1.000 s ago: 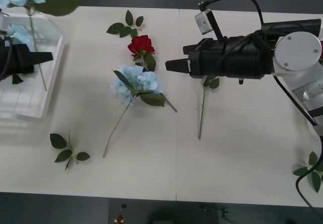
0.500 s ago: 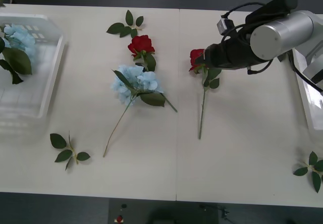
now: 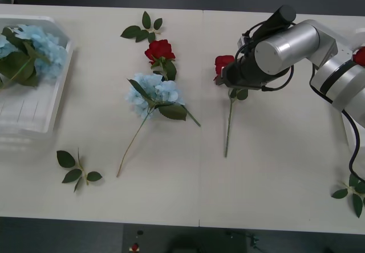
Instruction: Put the red flowers into the right box and the blue flowers into the left box
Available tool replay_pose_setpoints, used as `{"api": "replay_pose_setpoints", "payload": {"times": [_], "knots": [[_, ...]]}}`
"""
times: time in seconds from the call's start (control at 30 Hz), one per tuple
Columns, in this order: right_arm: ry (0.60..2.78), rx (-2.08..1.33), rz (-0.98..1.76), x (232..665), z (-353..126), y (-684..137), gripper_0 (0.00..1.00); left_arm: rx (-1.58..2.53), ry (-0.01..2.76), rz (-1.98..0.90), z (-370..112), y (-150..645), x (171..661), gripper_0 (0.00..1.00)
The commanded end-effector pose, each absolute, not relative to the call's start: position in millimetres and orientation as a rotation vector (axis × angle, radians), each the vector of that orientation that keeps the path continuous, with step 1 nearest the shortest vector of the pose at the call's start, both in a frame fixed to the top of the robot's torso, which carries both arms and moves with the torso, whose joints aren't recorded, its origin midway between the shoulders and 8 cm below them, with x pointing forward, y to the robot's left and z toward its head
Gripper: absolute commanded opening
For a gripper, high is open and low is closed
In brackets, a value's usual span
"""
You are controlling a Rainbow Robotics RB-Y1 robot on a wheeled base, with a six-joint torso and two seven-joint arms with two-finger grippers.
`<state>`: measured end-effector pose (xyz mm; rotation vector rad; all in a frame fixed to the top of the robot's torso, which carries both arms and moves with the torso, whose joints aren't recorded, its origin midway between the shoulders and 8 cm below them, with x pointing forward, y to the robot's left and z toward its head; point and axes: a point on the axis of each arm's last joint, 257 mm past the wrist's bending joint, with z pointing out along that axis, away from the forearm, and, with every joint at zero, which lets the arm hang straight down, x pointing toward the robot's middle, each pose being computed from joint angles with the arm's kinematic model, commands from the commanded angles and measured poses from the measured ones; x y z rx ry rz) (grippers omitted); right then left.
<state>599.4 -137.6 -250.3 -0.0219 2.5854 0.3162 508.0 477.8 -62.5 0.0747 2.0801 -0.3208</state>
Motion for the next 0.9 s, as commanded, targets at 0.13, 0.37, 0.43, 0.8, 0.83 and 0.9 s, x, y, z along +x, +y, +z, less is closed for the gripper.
{"api": "replay_pose_setpoints", "payload": {"times": [0.13,0.37,0.43,0.8,0.83,0.9], "knots": [[2.528,0.021,0.331,622.1,-230.5,-112.3,1.0,0.478,1.995,-0.501,-39.1,330.4,509.7,1.0],[2.509,0.02,0.289,630.0,-233.9,-111.1,1.0,0.761,2.027,-0.424,-82.3,229.0,519.4,1.0],[2.509,0.021,0.287,630.1,-234.3,-111.2,1.0,0.821,2.049,-0.379,-104.5,212.0,521.0,1.0],[2.505,0.004,0.261,630.6,-236.9,-108.6,0.0,1.03,2.144,-0.083,-213.4,157.7,526.0,1.0],[2.504,0.001,0.259,630.6,-237.0,-108.1,0.0,1.041,2.146,-0.069,-218.9,153.7,525.6,1.0],[2.501,0.0,0.254,631.2,-237.0,-108.8,0.0,1.063,2.149,-0.035,-230.8,144.9,524.7,1.0]]}}
